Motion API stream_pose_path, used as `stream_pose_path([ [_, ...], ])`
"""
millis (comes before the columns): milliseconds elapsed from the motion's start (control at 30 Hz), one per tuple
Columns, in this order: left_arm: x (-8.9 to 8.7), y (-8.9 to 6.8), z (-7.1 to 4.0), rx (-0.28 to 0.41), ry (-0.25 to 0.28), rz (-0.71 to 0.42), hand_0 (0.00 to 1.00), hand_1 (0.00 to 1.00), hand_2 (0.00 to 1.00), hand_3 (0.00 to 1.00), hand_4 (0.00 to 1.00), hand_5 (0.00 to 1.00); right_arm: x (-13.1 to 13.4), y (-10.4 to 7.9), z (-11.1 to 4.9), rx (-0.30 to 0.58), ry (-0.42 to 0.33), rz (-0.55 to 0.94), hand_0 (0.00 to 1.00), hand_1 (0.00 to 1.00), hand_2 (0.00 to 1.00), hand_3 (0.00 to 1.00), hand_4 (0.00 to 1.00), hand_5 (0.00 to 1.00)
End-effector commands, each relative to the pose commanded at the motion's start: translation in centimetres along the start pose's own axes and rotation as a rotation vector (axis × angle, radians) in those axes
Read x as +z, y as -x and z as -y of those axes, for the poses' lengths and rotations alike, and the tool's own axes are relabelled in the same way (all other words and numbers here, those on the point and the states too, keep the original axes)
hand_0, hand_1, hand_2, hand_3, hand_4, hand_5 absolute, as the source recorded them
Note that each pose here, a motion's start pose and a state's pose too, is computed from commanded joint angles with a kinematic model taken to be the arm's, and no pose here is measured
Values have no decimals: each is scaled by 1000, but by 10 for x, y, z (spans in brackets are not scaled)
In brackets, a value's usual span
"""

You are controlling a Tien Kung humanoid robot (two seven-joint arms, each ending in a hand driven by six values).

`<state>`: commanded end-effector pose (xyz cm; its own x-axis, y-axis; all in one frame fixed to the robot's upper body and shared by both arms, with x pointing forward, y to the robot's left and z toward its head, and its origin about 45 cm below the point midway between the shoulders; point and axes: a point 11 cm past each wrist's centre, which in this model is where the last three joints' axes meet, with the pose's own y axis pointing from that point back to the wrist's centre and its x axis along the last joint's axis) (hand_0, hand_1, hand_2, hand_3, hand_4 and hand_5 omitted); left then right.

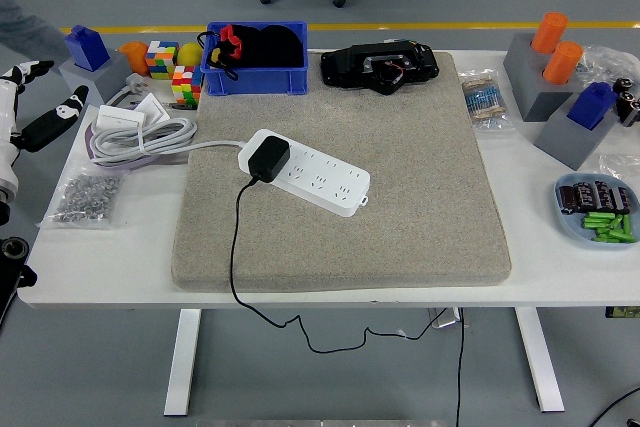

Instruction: Press the white button,pick up the black plug,place it near the board,insert it into the board

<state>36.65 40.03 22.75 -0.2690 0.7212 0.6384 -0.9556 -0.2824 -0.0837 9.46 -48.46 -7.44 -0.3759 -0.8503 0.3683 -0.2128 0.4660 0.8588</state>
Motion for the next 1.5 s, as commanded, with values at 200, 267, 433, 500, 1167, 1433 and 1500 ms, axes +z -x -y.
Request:
stream_pose_path([
  [200, -4, -4, -3, 5, -15, 0, 858, 891, 830, 773, 787, 461, 4, -2, 0, 1, 11, 1, 612, 554, 586, 536, 632, 307],
  [267, -4, -4, -3, 6, -16, -1, 858, 889, 829, 771, 784, 449, 5, -3, 0, 3, 14, 0, 613, 554, 587, 536, 634, 308],
  [433, -3, -4, -3, 6, -14, -5, 857, 888, 826, 770, 779, 441, 5, -3, 0, 3, 15, 1, 614, 554, 587, 536, 636, 310],
  [500, -2, -4, -3, 5, -11, -6, 857, 888, 826, 770, 779, 441, 4, -3, 0, 2, 14, 3, 614, 554, 587, 536, 636, 310],
  [1167, 3, -3, -3, -8, 1, -3, 856, 885, 825, 769, 775, 432, 4, -2, 0, -2, 20, -3, 615, 555, 596, 542, 637, 314],
  [1433, 3, -2, -4, -11, -1, -2, 856, 884, 824, 768, 772, 429, 5, -1, 0, -3, 23, 0, 616, 559, 598, 540, 644, 322],
  [1500, 3, -2, -5, -13, -2, -2, 856, 884, 824, 768, 772, 429, 7, -2, 0, -3, 26, -1, 616, 559, 598, 540, 644, 322],
])
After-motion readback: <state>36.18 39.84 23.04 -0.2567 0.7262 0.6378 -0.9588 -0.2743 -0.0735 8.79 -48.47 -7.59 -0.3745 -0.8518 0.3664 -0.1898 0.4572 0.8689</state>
